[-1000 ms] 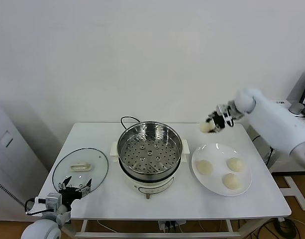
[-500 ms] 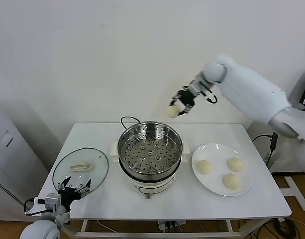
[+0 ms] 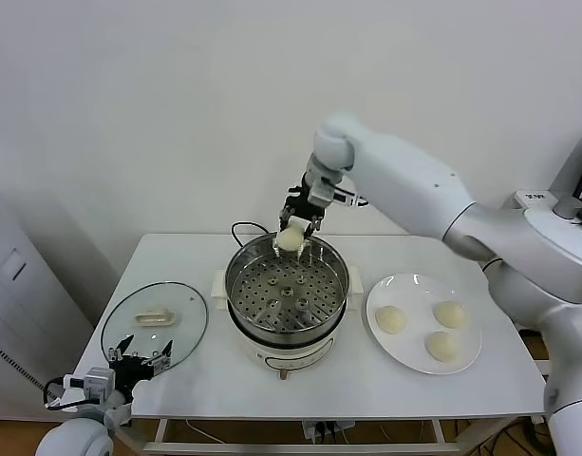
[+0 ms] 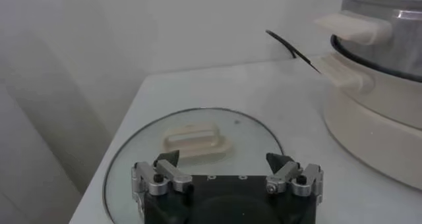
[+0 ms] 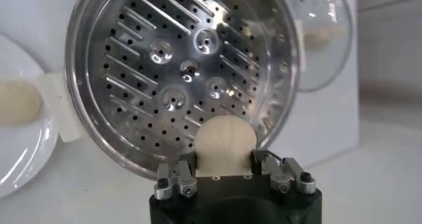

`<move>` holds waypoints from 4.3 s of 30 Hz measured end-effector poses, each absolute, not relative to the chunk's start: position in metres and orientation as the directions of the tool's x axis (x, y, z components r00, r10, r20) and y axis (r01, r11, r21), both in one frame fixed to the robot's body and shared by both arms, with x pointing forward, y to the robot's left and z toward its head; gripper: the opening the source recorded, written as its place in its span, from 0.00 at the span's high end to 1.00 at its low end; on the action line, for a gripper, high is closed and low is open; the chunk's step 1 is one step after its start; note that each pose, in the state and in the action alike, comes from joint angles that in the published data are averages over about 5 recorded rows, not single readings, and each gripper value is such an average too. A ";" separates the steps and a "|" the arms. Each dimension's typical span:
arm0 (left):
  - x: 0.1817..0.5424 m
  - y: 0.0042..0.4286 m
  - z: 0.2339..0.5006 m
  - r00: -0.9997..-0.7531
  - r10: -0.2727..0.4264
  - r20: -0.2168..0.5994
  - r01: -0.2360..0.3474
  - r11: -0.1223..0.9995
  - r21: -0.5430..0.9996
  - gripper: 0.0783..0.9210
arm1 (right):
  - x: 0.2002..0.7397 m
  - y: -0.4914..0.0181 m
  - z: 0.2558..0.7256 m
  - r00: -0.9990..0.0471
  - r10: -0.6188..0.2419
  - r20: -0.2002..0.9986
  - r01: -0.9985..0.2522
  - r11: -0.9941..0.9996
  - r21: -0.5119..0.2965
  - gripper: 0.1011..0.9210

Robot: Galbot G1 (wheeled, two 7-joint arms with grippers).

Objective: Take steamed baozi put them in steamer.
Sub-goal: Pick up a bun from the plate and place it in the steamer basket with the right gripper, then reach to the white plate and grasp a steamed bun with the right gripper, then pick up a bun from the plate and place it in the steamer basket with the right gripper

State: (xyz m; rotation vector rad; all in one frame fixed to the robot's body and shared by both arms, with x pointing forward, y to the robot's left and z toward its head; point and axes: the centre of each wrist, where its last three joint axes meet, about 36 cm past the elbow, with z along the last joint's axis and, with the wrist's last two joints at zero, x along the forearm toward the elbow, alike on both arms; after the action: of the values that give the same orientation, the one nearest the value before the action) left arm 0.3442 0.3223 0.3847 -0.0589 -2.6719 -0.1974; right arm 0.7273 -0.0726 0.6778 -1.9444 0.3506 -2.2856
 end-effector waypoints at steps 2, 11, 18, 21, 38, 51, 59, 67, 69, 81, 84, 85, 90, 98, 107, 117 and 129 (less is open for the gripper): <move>0.344 0.322 0.385 -0.895 0.008 0.446 0.074 0.989 0.130 0.12 | 0.726 -0.068 0.669 -0.169 -0.223 0.960 -0.046 -0.971 -0.234 0.50; 0.346 0.323 0.386 -0.896 0.009 0.443 0.075 0.989 0.131 0.12 | 0.723 -0.051 0.635 -0.184 -0.180 0.966 -0.036 -0.981 -0.190 0.50; 0.346 0.321 0.387 -0.897 0.013 0.441 0.077 0.989 0.128 0.12 | 0.719 -0.041 0.613 -0.185 -0.171 0.968 -0.030 -0.983 -0.180 0.50; 0.346 0.321 0.387 -0.897 0.015 0.442 0.079 0.989 0.126 0.12 | 0.718 -0.039 0.607 -0.189 -0.166 0.968 -0.029 -0.984 -0.175 0.50; 0.345 0.322 0.387 -0.897 0.015 0.442 0.077 0.989 0.123 0.12 | 0.721 -0.046 0.615 -0.206 -0.169 0.964 -0.041 -0.983 -0.182 0.14; 0.341 0.321 0.388 -0.897 0.015 0.441 0.074 0.990 0.116 0.12 | 0.736 -0.126 0.691 -0.100 -0.231 0.968 -0.139 -0.960 -0.243 0.12; 0.344 0.319 0.394 -0.902 0.022 0.431 0.077 0.991 0.109 0.12 | 0.730 -0.206 0.697 -0.054 -0.262 0.964 -0.406 -0.876 -0.261 0.12; 0.343 0.318 0.395 -0.904 0.025 0.427 0.076 0.992 0.102 0.12 | 0.712 -0.277 0.669 -0.060 -0.262 0.963 -0.760 -0.614 -0.214 0.12; 0.342 0.318 0.396 -0.905 0.026 0.425 0.076 0.992 0.101 0.12 | 0.707 -0.293 0.659 -0.063 -0.260 0.963 -0.814 -0.545 -0.200 0.12; 0.338 0.315 0.398 -0.904 0.028 0.427 0.076 0.992 0.096 0.12 | 0.688 -0.342 0.570 -0.057 -0.271 0.961 -0.953 -0.271 -0.133 0.12; 0.337 0.314 0.398 -0.903 0.029 0.428 0.077 0.993 0.095 0.12 | 0.685 -0.347 0.549 -0.057 -0.271 0.961 -0.964 -0.236 -0.124 0.12; 0.337 0.314 0.399 -0.903 0.029 0.428 0.077 0.993 0.094 0.12 | 0.685 -0.348 0.542 -0.057 -0.270 0.961 -0.967 -0.226 -0.121 0.12; 0.336 0.314 0.398 -0.902 0.028 0.430 0.076 0.993 0.094 0.12 | 0.683 -0.353 0.513 -0.060 -0.260 0.964 -0.977 -0.184 -0.110 0.12; 0.336 0.315 0.397 -0.901 0.026 0.432 0.073 0.993 0.093 0.12 | 0.686 -0.358 0.480 -0.067 -0.244 0.967 -0.986 -0.135 -0.102 0.12; 0.338 0.316 0.396 -0.901 0.025 0.434 0.073 0.993 0.096 0.12 | 0.690 -0.360 0.457 -0.064 -0.235 0.970 -0.992 -0.091 -0.088 0.24; 0.338 0.317 0.396 -0.900 0.024 0.435 0.074 0.992 0.098 0.12 | 0.692 -0.361 0.453 -0.062 -0.244 0.968 -0.994 -0.072 -0.082 0.48; 0.335 0.314 0.398 -0.899 0.026 0.436 0.071 0.993 0.089 0.12 | 0.695 -0.361 0.508 -0.048 -0.245 0.968 -0.993 -0.097 -0.074 0.49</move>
State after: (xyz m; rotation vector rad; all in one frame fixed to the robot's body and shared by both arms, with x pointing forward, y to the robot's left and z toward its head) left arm 0.3347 0.3143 0.3977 -0.0688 -2.6875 -0.1420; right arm 0.6955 -0.3608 0.5077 -2.4353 2.3418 -2.0436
